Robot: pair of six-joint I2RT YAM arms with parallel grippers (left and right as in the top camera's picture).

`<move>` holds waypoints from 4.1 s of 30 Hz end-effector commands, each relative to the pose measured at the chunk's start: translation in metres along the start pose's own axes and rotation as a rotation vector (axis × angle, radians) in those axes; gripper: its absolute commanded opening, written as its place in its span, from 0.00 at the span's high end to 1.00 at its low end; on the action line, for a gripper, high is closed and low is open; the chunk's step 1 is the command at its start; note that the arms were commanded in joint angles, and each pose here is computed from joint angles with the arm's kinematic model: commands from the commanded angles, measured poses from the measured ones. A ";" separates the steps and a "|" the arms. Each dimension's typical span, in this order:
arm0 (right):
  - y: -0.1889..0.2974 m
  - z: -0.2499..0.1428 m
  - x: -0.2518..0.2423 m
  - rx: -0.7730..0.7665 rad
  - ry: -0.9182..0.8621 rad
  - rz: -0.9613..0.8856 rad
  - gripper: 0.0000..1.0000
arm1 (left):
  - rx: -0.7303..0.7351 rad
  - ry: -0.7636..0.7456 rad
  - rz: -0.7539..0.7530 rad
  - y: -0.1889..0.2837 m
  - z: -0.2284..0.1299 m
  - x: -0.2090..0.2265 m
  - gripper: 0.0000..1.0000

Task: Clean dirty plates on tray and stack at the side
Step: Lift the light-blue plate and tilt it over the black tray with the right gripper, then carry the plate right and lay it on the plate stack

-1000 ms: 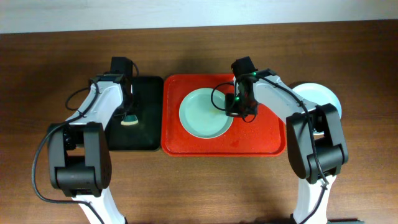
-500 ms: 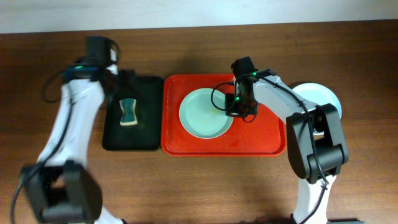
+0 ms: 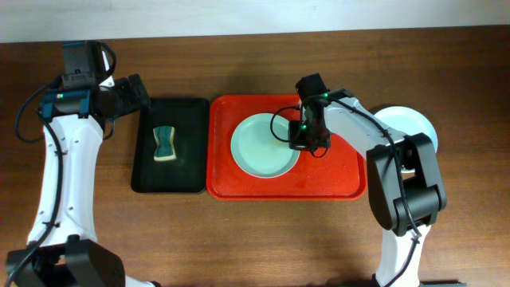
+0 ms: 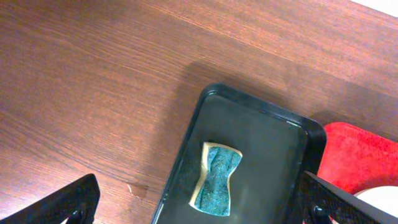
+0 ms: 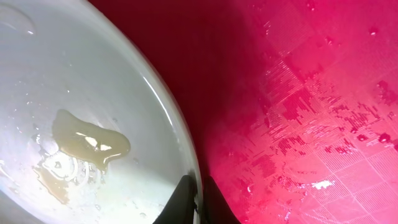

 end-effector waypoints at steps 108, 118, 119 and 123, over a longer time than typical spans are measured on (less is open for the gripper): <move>0.176 0.049 0.230 -1.049 0.296 -0.172 0.96 | 0.008 0.016 -0.002 -0.002 -0.001 0.000 0.01; 0.141 0.065 0.176 -0.452 0.211 0.374 0.96 | 0.008 0.016 -0.002 -0.002 -0.001 0.000 0.01; 0.140 0.067 0.163 -0.422 0.186 0.369 0.96 | 0.008 0.016 -0.002 -0.002 -0.001 0.000 0.01; 0.136 0.079 0.083 -0.323 0.017 0.249 0.96 | 0.008 0.016 -0.002 -0.002 -0.001 0.000 0.01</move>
Point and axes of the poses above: each gripper's point midway between its finger pads, its own y axis back along the fingers, its own x axis along the line the jaws close on, z = x × y, the point moved 4 cm from there along y, back along the fingers, and after that the axes turned 3 degrees about -y, right-handed, at the moved point
